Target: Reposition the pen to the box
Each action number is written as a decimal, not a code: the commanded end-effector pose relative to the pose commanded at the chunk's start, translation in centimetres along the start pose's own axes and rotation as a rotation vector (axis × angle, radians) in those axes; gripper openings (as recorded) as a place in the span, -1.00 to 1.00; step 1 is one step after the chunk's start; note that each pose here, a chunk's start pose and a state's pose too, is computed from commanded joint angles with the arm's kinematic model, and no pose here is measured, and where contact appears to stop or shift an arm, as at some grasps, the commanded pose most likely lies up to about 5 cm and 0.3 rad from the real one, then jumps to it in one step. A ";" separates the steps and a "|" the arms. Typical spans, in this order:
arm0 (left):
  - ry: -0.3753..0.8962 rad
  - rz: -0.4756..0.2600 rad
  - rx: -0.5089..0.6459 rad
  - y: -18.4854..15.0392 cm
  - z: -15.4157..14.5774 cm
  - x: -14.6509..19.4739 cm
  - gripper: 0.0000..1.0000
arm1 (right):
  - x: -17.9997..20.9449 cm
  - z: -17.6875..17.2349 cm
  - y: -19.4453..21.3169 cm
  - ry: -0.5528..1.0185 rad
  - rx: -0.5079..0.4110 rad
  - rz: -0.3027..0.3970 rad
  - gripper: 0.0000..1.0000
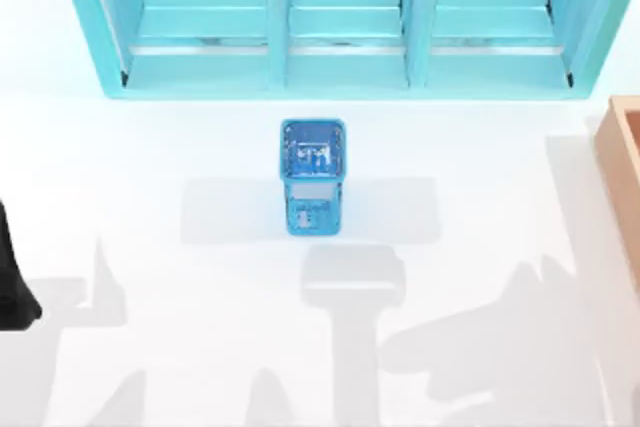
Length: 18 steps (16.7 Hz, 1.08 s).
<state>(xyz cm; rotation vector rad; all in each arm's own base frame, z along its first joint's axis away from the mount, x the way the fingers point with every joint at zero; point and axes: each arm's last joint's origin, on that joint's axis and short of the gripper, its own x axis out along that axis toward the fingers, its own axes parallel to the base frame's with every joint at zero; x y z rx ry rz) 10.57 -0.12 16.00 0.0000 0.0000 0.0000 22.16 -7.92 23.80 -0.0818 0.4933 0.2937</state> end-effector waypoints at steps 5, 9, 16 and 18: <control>0.000 0.000 0.000 0.0 0.0 0.0 1.00 | 0.0 0.0 0.0 0.000 0.000 0.000 -0.10; 0.000 0.000 0.000 0.0 0.0 0.0 1.00 | 0.0 0.0 0.0 0.000 0.000 0.000 0.51; 0.000 0.000 0.000 0.0 0.0 0.0 1.00 | 0.0 0.0 0.0 0.000 0.000 0.000 1.00; 0.000 0.000 0.000 0.0 0.0 0.0 1.00 | 0.0 0.0 0.0 0.000 0.000 0.000 1.00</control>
